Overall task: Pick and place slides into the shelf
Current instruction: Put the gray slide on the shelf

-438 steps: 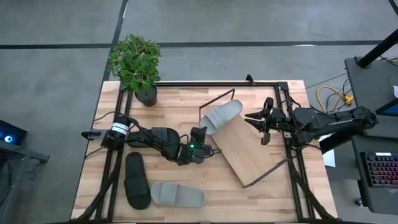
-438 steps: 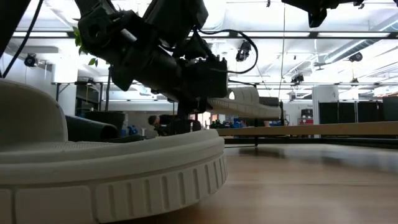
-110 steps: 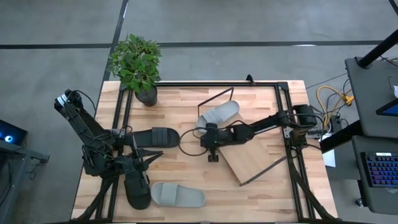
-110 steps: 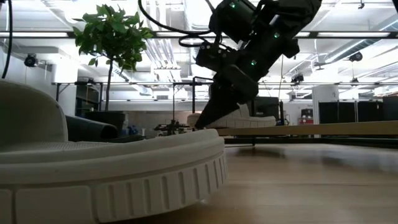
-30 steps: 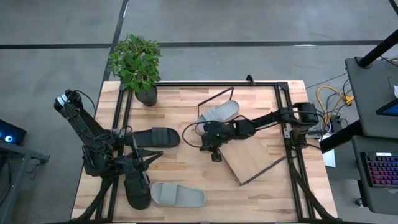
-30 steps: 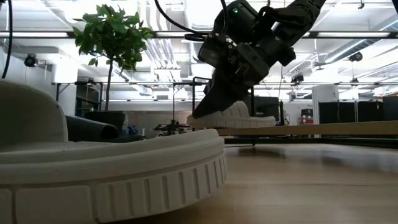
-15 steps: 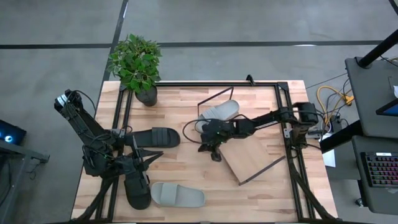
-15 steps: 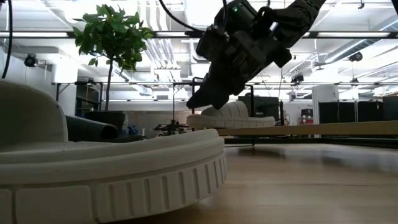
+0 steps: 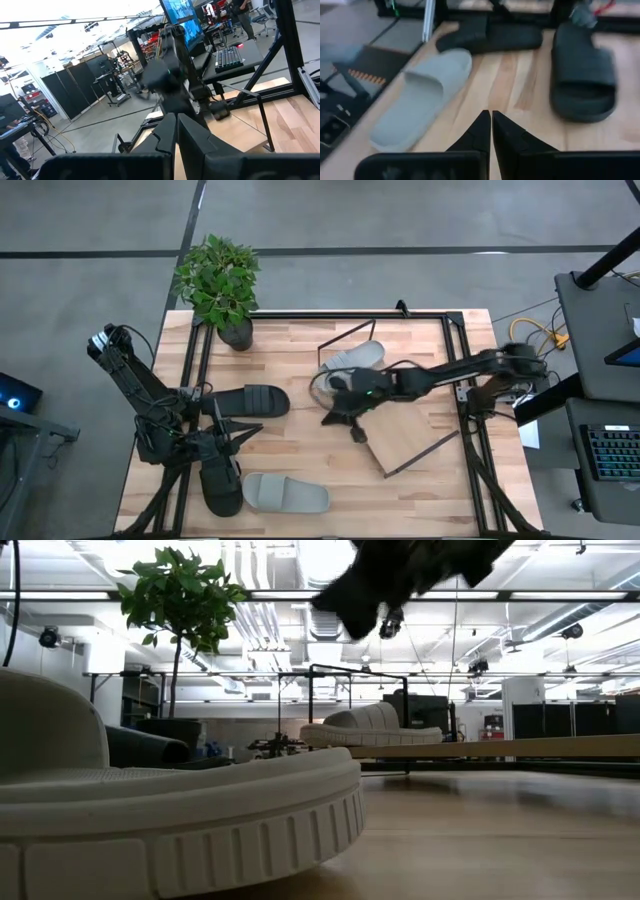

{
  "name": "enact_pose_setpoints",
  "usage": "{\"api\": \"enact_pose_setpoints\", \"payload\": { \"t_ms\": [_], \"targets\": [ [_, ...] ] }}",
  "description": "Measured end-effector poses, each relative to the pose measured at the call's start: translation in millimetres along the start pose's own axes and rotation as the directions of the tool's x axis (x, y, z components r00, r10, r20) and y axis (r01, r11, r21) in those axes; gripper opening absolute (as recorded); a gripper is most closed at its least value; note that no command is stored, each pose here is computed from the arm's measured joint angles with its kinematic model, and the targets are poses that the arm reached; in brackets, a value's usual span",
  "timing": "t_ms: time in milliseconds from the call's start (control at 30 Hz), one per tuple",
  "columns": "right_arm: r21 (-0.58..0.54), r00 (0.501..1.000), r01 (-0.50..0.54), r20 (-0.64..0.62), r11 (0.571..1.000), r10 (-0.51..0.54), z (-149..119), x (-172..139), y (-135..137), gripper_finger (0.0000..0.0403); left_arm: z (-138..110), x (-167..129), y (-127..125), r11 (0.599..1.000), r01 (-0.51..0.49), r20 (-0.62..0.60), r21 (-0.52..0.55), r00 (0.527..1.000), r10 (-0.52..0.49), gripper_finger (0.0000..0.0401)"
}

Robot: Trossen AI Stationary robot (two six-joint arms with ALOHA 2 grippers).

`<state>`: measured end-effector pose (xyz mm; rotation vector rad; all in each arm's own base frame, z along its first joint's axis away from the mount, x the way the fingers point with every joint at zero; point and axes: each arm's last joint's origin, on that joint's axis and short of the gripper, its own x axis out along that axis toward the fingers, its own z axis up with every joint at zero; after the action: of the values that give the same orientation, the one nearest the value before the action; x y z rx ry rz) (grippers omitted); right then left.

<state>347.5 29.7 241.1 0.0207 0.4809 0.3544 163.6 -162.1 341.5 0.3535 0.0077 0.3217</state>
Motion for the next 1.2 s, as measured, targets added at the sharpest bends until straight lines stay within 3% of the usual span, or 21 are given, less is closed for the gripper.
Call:
{"api": "enact_pose_setpoints", "payload": {
  "t_ms": [233,433,600,800,1200],
  "targets": [
    [-0.071,0.992,0.031,0.128,0.997,-0.022,7.5,-72.4,29.2,0.0008,-1.9,-0.2,-0.7,1.000,0.001,-0.001,0.003,1.000,-0.001,0.0003],
    [-0.104,0.968,0.139,0.224,0.985,-0.113,-35.7,-110.7,51.2,0.0008,-11.2,-0.8,-4.0,1.000,0.007,-0.011,0.031,1.000,-0.006,0.0003],
    [-0.115,0.916,0.159,0.387,0.981,-0.103,-56.7,-130.7,56.4,0.0008,-13.1,-0.4,-4.4,0.999,0.006,-0.013,0.035,1.000,-0.005,0.0003],
    [-0.110,0.896,0.161,0.433,0.981,-0.099,-58.5,-142.1,58.6,0.0008,-13.0,-0.2,-4.3,0.999,0.005,-0.013,0.036,1.000,-0.004,0.0003],
    [-0.103,0.906,0.154,0.411,0.983,-0.099,-58.0,-137.1,57.7,0.0008,-15.3,0.9,-8.9,0.998,0.013,-0.017,0.059,1.000,-0.012,0.0003]
  ]
}}
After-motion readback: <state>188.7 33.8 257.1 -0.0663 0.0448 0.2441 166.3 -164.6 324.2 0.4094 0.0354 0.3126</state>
